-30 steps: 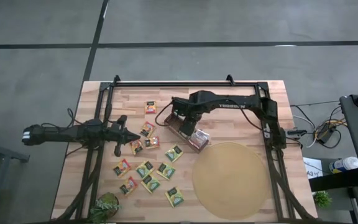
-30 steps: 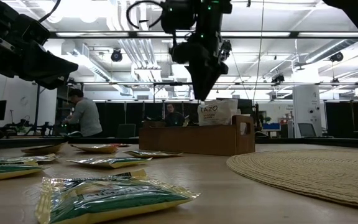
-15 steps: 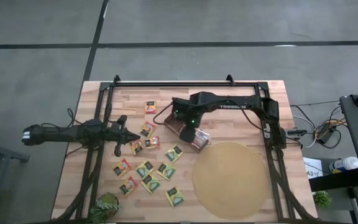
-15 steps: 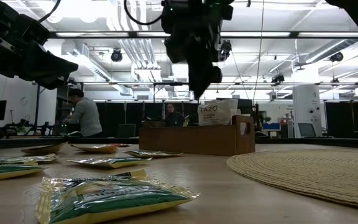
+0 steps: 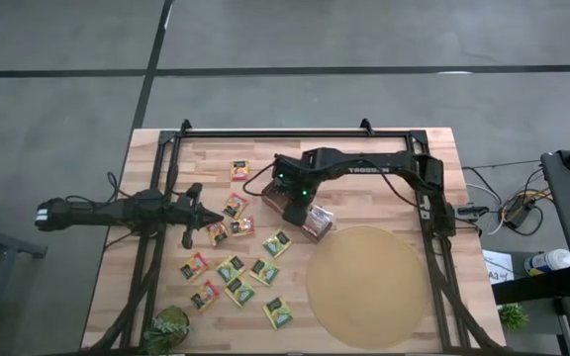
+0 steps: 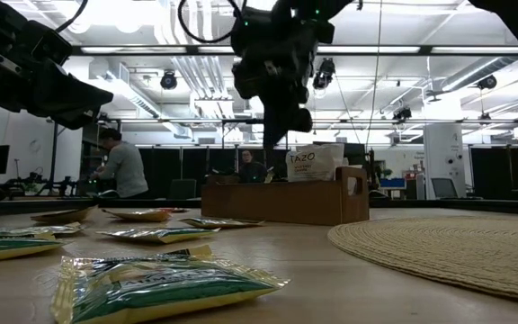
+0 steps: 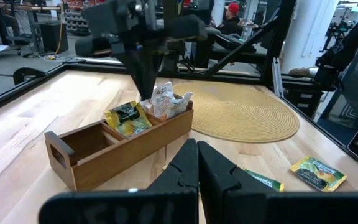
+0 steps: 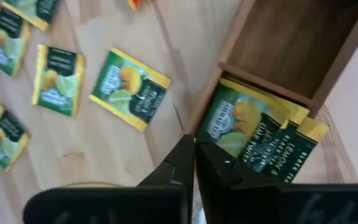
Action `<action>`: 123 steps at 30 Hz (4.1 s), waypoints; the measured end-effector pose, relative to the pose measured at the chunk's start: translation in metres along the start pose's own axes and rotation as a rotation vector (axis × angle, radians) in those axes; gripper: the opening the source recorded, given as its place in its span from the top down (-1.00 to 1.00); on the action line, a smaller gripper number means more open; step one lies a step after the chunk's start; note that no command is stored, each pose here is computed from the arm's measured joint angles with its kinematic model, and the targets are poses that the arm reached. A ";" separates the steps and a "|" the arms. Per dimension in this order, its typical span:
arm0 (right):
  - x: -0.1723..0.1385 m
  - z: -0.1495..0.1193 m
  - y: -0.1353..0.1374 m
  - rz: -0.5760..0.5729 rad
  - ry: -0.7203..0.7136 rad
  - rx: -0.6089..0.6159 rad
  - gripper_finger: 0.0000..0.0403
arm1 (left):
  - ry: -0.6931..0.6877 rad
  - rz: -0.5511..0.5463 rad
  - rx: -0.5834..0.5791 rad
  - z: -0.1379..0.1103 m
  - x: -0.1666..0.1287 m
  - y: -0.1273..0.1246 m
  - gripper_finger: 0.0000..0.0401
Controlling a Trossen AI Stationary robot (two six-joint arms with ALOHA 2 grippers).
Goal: Pick & Place Tea
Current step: Adjust the yellow tea bags in the wooden organizer
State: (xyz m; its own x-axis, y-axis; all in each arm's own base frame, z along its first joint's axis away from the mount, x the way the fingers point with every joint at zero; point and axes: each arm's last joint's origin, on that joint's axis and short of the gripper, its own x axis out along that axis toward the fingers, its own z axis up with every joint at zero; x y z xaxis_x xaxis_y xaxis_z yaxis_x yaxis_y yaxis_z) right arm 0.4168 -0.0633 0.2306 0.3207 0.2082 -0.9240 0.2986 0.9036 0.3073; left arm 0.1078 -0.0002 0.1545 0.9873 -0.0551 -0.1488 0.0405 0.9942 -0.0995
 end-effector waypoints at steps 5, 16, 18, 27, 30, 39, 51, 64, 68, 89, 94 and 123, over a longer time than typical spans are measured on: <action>0.008 -0.002 -0.008 -0.003 -0.001 0.013 0.96 | 0.000 0.000 0.000 0.000 0.000 0.000 1.00; 0.019 -0.007 -0.021 -0.019 0.010 0.040 0.96 | 0.000 0.000 0.000 0.000 0.000 0.000 1.00; 0.019 -0.008 -0.023 -0.023 0.012 0.043 0.96 | 0.000 0.000 0.000 0.000 0.000 0.000 1.00; 0.021 -0.010 -0.027 -0.049 0.018 0.054 0.96 | 0.000 0.000 0.000 0.000 0.000 0.000 1.00; 0.020 -0.010 -0.027 -0.053 0.029 0.059 0.96 | 0.000 0.000 0.000 0.000 0.000 0.000 1.00; -0.021 -0.009 -0.027 -0.186 -0.105 0.058 0.96 | 0.000 0.000 0.000 0.000 0.000 0.000 1.00; -0.003 -0.026 -0.048 -0.315 -0.021 0.152 0.96 | 0.000 0.000 0.000 0.000 0.000 0.000 1.00; 0.009 -0.034 -0.054 -0.325 0.000 0.173 0.96 | 0.000 0.000 0.000 0.000 0.000 0.000 1.00; 0.013 -0.036 -0.055 -0.324 0.000 0.181 0.96 | 0.000 0.000 0.000 0.000 0.000 0.000 1.00; 0.020 -0.035 -0.053 -0.172 -0.008 0.196 0.96 | 0.000 0.000 0.000 0.000 0.000 0.000 1.00; 0.020 -0.036 -0.051 -0.101 0.007 0.198 0.96 | 0.000 0.000 0.000 0.000 0.000 0.000 1.00; 0.016 -0.024 -0.035 0.133 -0.042 0.181 0.96 | 0.000 0.000 0.000 0.000 0.000 0.000 1.00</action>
State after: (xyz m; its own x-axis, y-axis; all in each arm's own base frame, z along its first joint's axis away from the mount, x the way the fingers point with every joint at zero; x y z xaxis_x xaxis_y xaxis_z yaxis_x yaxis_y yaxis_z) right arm 0.3898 -0.0828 0.1997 0.4036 0.3020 -0.8636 0.4065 0.7864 0.4650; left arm 0.1078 -0.0002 0.1545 0.9874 -0.0549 -0.1485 0.0403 0.9942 -0.0996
